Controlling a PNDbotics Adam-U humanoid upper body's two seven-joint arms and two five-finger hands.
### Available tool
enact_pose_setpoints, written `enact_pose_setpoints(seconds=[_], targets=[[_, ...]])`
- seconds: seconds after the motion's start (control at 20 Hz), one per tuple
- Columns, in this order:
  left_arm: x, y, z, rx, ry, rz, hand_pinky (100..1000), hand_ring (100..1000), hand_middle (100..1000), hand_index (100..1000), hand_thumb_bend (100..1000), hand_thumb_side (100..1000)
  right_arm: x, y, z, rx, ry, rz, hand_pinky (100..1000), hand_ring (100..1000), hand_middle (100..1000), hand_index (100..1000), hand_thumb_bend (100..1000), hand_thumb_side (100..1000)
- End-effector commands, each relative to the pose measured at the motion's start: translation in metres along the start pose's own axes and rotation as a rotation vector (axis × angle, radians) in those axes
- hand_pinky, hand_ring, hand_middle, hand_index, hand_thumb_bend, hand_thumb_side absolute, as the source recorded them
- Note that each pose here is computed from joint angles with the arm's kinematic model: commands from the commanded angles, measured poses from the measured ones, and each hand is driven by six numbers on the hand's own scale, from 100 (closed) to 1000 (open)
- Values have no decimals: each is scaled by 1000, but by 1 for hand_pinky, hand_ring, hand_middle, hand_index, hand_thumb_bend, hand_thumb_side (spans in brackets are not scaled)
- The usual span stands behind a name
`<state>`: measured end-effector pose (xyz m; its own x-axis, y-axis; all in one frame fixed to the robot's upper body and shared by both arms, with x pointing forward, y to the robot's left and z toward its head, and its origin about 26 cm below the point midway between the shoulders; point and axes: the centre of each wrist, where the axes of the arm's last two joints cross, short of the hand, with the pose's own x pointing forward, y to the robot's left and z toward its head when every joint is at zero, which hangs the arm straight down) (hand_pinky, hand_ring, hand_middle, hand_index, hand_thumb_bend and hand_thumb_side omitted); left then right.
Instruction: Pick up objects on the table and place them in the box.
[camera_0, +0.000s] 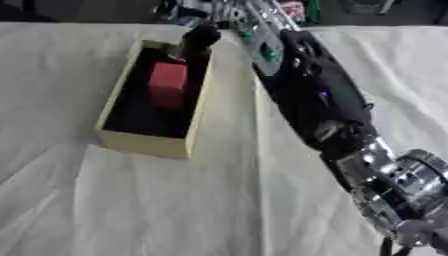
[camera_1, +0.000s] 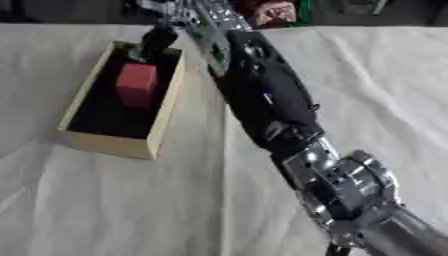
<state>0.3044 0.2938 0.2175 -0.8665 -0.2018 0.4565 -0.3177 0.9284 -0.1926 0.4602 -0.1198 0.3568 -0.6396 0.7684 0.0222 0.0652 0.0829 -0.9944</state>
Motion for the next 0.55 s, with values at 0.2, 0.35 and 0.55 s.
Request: enact_pose_setpoints(seconds=[0.2,0.35,0.55], targets=[[6,4,-7,8,-38,-16,569,553,519,647,177,100,2,-56,69,-218,-70,1,808,763,789,843,100,172],[7,6,-7,11,-42,-22,568,552,519,647,177,100,4,-65,103,-286,-88,-10,795,748,782,836,100,164],[7,7,-8,17,-46,-30,568,552,519,647,177,100,6,-72,147,-384,-95,-37,790,736,778,833,100,169]])
